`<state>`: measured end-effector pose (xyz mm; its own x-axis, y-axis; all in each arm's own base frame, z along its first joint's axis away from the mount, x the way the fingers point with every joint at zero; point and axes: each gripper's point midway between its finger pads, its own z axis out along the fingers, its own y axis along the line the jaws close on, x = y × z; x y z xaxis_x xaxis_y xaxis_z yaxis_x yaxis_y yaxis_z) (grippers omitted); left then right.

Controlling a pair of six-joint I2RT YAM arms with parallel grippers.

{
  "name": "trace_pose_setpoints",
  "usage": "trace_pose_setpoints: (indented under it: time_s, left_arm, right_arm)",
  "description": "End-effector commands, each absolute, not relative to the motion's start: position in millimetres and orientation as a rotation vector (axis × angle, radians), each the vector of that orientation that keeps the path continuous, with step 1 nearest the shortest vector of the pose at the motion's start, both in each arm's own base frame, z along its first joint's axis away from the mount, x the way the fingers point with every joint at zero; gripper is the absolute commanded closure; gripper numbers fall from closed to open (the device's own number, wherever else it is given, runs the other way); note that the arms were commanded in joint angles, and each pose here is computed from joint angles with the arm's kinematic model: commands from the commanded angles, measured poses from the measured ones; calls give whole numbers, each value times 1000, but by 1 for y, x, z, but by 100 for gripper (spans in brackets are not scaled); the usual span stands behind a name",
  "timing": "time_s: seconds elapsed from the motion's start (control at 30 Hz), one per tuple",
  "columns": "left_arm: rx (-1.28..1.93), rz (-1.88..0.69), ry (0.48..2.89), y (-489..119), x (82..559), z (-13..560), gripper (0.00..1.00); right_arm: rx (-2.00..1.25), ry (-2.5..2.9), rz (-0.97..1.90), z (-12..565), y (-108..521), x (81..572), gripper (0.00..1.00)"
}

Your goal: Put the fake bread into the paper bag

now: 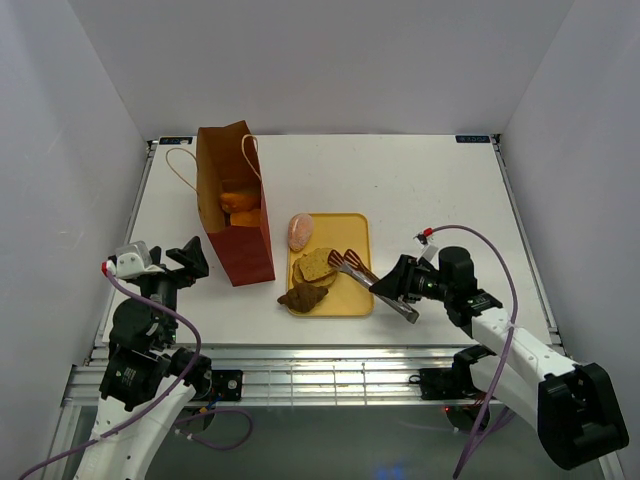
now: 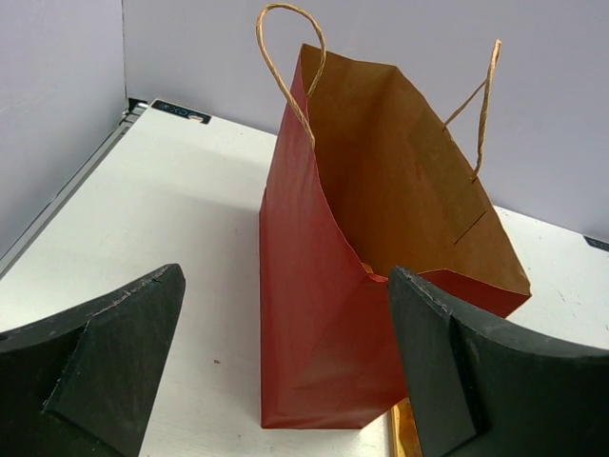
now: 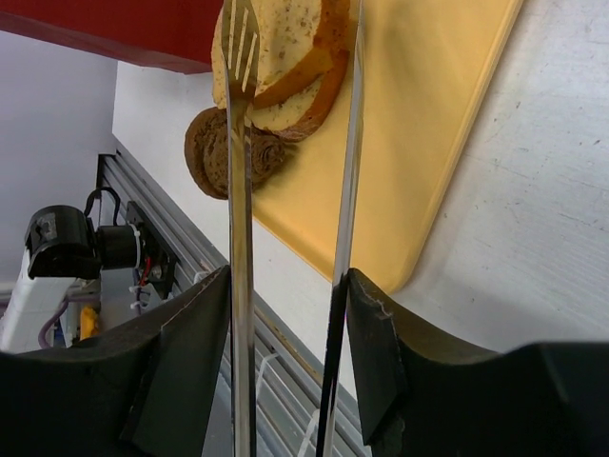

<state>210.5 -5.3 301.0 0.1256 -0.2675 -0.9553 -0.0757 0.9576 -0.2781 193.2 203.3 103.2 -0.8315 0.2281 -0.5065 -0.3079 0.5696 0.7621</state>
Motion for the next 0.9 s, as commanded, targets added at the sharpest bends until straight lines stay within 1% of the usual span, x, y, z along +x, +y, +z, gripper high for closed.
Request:
trace_pose_setpoints:
  time_s: [0.0,0.1,0.23,0.33,0.5,0.63,0.87]
  left_arm:
    - [-264,-142,1476,-10,214,294,2]
    - [-259,-146,1479,-11,215,294,2]
    - [-262,-145,1474,-10,214,295,2]
    - [-264,-146,1469,-10,213,296,2]
    - [-266,-145,1468,-9,213,296,2]
    - [-266,-146,1466,-9,213,296,2]
    - [-269,-147,1461,-9,212,297,2]
  right_arm:
    - [-100,2198,1280,107,208,195,44]
    - [-101,2222,1291,102,210,193,48]
    - [-107,2211,1287,106,210,195,64]
    - [-118,2194,1267,116,209,198,70]
    - [-131,2145,1183,138,202,207,73]
    - [-143,2081,1180,164,202,211,73]
    - [-189,2012,1200,194,204,210,74]
